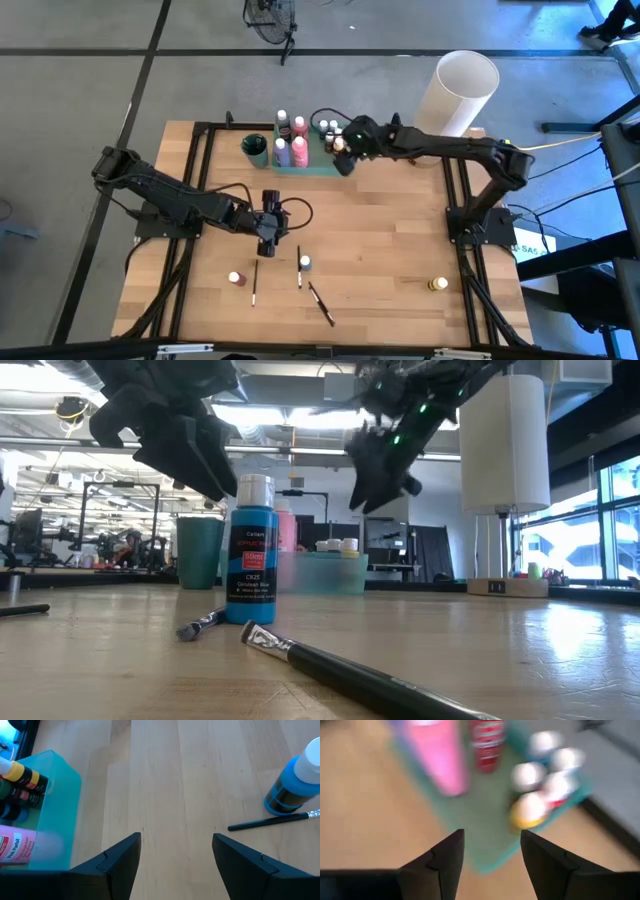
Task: Pick & Place Paint Supplies
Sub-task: Put the silver paintbrush into the green cup
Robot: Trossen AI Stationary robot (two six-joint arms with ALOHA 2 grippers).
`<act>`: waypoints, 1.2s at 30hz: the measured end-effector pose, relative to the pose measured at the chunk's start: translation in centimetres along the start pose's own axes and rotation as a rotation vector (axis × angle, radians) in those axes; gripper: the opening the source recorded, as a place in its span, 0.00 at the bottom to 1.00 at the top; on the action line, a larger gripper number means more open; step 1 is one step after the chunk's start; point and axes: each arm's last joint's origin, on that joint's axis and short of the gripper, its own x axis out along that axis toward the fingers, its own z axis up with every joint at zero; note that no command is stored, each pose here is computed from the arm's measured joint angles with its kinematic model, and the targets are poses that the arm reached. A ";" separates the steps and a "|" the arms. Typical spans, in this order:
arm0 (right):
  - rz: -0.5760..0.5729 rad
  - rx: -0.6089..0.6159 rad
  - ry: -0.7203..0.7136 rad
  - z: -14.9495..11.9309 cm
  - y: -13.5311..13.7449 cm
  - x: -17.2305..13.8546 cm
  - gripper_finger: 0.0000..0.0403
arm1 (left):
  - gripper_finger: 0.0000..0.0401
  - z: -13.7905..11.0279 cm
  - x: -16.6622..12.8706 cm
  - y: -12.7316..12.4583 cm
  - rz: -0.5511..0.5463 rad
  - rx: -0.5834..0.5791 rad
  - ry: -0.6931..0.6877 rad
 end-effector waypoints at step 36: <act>0.522 -0.441 0.241 -9.6 15.6 -9.7 0.48 | 0.60 -0.7 -0.2 -0.9 -0.312 -0.021 0.077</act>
